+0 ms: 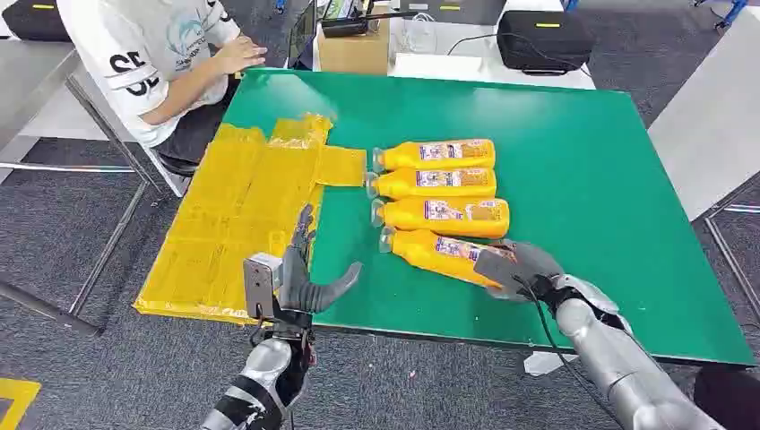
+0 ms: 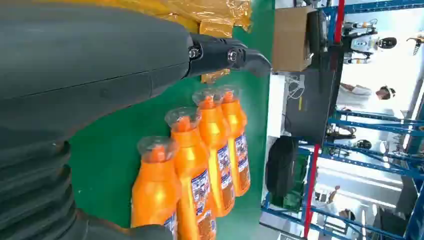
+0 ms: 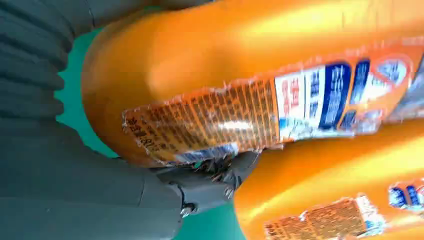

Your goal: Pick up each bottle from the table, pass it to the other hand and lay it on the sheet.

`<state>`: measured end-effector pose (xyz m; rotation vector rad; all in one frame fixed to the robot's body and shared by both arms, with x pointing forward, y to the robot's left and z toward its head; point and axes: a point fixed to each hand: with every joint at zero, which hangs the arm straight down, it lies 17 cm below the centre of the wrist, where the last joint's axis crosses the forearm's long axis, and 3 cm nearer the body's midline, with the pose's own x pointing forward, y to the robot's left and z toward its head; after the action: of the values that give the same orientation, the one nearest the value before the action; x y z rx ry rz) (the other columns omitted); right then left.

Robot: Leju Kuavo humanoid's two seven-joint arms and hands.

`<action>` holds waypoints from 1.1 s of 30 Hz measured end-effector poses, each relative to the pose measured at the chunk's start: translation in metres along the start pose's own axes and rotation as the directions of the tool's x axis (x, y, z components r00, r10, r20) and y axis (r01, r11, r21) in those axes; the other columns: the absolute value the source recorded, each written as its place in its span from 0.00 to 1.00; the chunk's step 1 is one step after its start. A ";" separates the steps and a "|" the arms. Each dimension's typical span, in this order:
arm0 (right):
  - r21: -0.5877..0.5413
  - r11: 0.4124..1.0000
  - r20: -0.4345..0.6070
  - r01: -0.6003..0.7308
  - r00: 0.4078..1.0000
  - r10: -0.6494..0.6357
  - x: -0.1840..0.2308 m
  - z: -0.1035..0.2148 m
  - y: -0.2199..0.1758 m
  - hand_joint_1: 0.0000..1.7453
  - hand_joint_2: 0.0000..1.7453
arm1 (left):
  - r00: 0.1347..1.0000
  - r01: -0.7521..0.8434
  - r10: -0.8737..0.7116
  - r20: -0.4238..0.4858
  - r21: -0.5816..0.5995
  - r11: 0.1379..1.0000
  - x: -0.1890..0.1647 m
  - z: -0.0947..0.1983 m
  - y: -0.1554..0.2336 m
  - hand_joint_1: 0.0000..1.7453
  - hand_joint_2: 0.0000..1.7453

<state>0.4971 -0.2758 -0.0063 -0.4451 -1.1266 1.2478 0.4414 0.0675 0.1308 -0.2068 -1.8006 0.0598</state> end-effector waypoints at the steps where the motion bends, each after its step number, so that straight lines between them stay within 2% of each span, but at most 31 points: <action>1: -0.001 1.000 0.003 0.013 1.000 -0.013 -0.001 0.002 0.001 1.00 1.00 | 1.000 0.003 -0.003 0.001 0.001 1.000 0.000 -0.001 0.000 0.00 1.00; 6: -0.039 0.997 0.042 0.072 0.997 -0.070 0.007 0.014 0.007 1.00 1.00 | 1.000 0.021 -0.021 0.002 0.012 1.000 -0.002 -0.002 0.005 0.00 1.00; 10: -0.143 0.982 0.120 0.120 0.987 -0.104 0.036 0.028 0.010 1.00 1.00 | 0.998 0.055 -0.055 0.006 0.024 0.998 -0.003 -0.002 0.013 0.00 1.00; 16: -0.173 0.970 0.178 0.169 0.974 -0.138 0.058 0.040 0.011 1.00 1.00 | 0.997 0.071 -0.071 0.005 0.025 0.997 -0.004 -0.002 0.018 0.00 1.00; 18: -0.213 0.957 0.219 0.198 0.964 -0.151 0.067 0.046 0.005 1.00 1.00 | 0.997 0.080 -0.080 0.007 0.034 0.996 -0.004 -0.003 0.020 0.00 1.00; 23: -0.356 0.877 0.385 0.322 0.906 -0.176 0.125 0.068 -0.016 1.00 1.00 | 0.991 0.126 -0.127 0.034 0.051 0.991 0.005 -0.008 0.028 0.00 1.00; 26: -0.425 0.803 0.484 0.418 0.854 -0.189 0.163 0.080 -0.033 1.00 1.00 | 0.990 0.133 -0.135 0.047 0.044 0.990 0.011 -0.017 0.029 0.00 1.00; 29: -0.458 0.738 0.539 0.495 0.815 -0.212 0.185 0.085 -0.047 1.00 1.00 | 0.992 0.115 -0.116 0.055 0.018 0.993 0.018 -0.027 0.023 0.00 1.00; 33: -0.465 0.668 0.609 0.581 0.758 -0.235 0.207 0.088 -0.066 1.00 1.00 | 1.000 0.014 -0.013 0.023 -0.047 0.999 0.022 -0.036 0.011 0.00 1.00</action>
<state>0.4374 -0.1358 0.1720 -0.3141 -2.0057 0.5199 0.4725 0.0793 0.1591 -0.2282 -1.8273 0.0107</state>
